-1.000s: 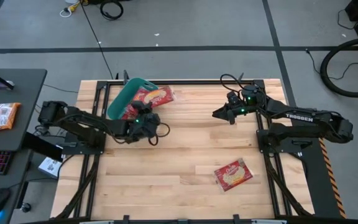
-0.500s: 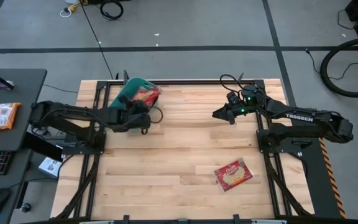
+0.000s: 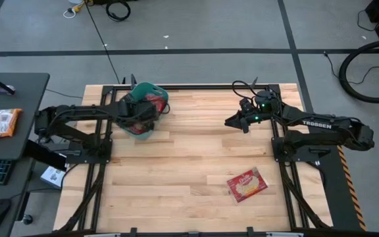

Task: Sort popcorn bags into baskets
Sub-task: Put the red popcorn bag into the green bin, then adjust the red popcorn bags in the green bin

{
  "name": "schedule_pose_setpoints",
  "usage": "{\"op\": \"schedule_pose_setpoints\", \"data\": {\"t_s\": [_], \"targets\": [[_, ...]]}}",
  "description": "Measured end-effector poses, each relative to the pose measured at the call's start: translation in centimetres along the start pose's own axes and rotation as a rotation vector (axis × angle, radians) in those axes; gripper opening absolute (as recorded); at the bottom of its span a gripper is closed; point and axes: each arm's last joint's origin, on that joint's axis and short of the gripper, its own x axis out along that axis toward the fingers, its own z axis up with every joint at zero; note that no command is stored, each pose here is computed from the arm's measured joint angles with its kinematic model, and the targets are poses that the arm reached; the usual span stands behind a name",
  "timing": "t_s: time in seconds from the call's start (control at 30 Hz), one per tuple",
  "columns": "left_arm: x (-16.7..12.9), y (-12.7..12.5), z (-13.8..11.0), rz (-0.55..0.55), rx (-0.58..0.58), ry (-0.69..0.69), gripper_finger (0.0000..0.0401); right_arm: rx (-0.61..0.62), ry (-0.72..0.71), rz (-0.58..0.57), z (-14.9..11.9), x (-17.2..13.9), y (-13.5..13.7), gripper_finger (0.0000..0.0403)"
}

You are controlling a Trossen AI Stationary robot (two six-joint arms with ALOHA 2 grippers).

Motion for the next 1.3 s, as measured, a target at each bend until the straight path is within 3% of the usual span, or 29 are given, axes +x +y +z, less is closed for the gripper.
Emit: {"op": "schedule_pose_setpoints", "data": {"t_s": [0.33, 0.57, 0.7, 1.03, 1.2, 1.3], "targets": [[2.0, 0.4, 0.2, 0.029, 0.053, 0.093, 0.0034, -0.017, 0.001, -0.001, 0.0, 0.0, 0.0, 0.0154], [1.4, -0.8, 0.2, 0.018, 0.218, 0.052, 0.0037, -0.019, 0.001, -0.002, 0.0, 0.0, 0.0, 0.0154], [0.8, -1.5, 0.1, 0.01, 0.266, 0.024, 0.0062, -0.018, 0.002, -0.002, 0.0, 0.0, 0.0, 0.0154], [0.8, -2.1, 0.5, -0.135, 0.24, 0.004, 0.0165, -0.019, 0.002, -0.002, 0.0, 0.0, 0.0, 0.0154], [1.0, -2.1, 1.2, -0.171, 0.214, -0.047, 0.0182, -0.02, 0.002, -0.002, 0.0, 0.0, 0.0, 0.0154], [1.2, -2.0, 2.0, -0.208, 0.14, -0.099, 0.018, -0.021, 0.003, -0.001, 0.0, 0.0, 0.0, 0.0154]]}}
